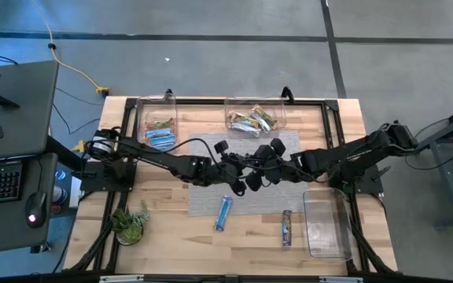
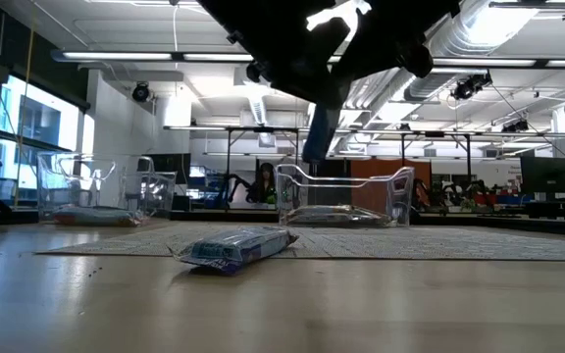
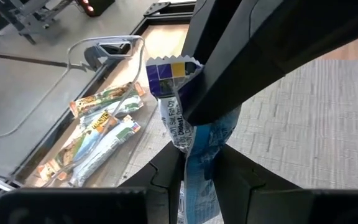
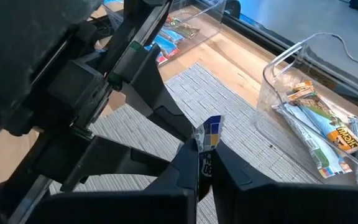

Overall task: Pick and place Granola Bars by type
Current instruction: Put the blue granola bar into the bottom transparent bin

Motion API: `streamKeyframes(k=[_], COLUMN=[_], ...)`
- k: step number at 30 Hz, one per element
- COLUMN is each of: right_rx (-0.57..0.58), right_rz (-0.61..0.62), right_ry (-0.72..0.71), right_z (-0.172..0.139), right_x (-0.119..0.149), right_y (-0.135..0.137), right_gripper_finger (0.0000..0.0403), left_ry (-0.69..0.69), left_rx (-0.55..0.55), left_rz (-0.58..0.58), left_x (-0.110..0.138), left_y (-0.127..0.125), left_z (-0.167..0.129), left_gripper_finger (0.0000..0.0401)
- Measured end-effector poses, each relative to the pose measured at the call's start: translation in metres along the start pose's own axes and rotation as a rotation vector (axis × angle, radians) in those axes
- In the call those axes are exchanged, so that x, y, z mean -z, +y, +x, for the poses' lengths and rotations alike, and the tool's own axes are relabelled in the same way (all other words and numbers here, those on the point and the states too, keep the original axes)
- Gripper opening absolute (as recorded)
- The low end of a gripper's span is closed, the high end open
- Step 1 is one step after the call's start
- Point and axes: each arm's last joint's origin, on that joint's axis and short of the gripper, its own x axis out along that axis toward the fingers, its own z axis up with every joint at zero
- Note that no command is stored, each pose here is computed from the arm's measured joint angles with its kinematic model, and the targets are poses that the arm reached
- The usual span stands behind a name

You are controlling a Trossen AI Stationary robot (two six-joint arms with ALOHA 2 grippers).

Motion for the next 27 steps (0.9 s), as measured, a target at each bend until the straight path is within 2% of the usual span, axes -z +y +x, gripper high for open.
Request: streamKeyframes(k=[7, 12, 16, 19, 23, 27], right_rx=[0.007, 0.022, 0.044, 0.06, 0.012, -0.051], right_rz=[-0.003, -0.004, -0.014, -0.045, -0.074, -0.079], right_ry=[0.0, -0.009, -0.008, 0.015, 0.053, 0.06], right_z=[0.0, 0.0, 0.0, -0.002, -0.012, -0.039], right_x=[0.0, 0.0, 0.001, 0.005, 0.012, 0.011], right_y=[0.0, -0.001, -0.002, -0.002, 0.004, 0.005], right_gripper_finger=[0.0004, 0.0003, 0.0004, 0.0002, 0.0003, 0.0002], left_ry=[0.004, 0.005, 0.005, 0.018, 0.028, 0.042], left_rx=[0.033, 0.055, 0.074, 0.11, 0.12, 0.122], left_rz=[-0.001, -0.006, -0.053, -0.048, -0.042, -0.031], left_x=[0.0, 0.0, 0.0, 0.001, 0.002, 0.003], left_y=[-0.001, -0.001, -0.002, -0.003, -0.004, -0.004], left_z=[0.0, 0.0, 0.0, -0.001, -0.001, -0.001], left_gripper_finger=[0.009, 0.0147, 0.02, 0.0226, 0.0236, 0.0236])
